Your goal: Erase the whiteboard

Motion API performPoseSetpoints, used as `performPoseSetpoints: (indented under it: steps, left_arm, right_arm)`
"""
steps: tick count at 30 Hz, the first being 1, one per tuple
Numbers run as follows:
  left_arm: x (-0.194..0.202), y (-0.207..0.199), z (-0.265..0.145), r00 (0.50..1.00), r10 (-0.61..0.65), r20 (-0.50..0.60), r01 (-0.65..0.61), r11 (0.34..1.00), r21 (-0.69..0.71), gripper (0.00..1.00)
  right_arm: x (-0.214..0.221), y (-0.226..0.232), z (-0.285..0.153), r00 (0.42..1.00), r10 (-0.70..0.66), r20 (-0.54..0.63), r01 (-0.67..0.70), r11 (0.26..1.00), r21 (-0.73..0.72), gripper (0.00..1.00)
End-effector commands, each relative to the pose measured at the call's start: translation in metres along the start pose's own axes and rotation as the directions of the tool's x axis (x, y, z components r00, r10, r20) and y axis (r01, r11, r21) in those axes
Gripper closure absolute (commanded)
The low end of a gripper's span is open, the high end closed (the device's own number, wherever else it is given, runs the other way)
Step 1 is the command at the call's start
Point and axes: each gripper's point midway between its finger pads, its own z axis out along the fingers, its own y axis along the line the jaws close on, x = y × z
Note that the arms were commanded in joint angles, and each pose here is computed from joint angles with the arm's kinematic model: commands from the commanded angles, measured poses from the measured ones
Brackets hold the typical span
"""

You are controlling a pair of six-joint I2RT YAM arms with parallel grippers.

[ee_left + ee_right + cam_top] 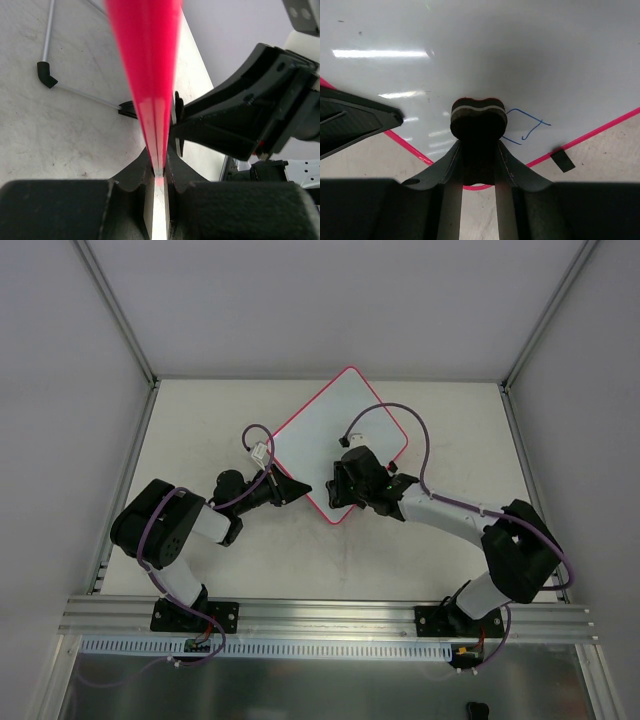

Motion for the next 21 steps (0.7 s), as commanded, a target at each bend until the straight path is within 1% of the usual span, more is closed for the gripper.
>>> performPoseSetpoints:
  steps: [1,5,11,16,21]
  left_arm:
    - [-0.032,-0.062,-0.002,0.973,0.165,0.161,-0.200,0.950,0.239,1.00]
    - [-0.031,-0.062,-0.003,0.973,0.165,0.161,-0.200,0.950,0.239,1.00]
    - [-0.032,-0.062,-0.003,0.973,0.166,0.162,-0.202,0.950,0.237,1.00]
    - [-0.032,-0.062,-0.003,0.973,0.165,0.163,-0.201,0.950,0.238,1.00]
    - [-0.031,-0.062,-0.004,0.972,0.167,0.163,-0.203,0.950,0.237,1.00]
  right_arm:
    - [-0.035,0.020,-0.007,0.988,-0.046,0.150,0.049,0.999,-0.018,1.00]
    - [-0.039,0.026,-0.001,0.983,-0.074,0.171,0.080,0.996,-0.026,1.00]
    - [-0.028,0.018,0.016,0.986,-0.087,0.141,0.084,0.996,0.024,1.00]
    - [-0.012,0.003,0.026,0.992,-0.048,0.113,0.040,0.997,0.073,1.00]
    - [-0.002,-0.017,0.026,0.993,0.009,0.115,-0.021,0.994,0.104,1.00]
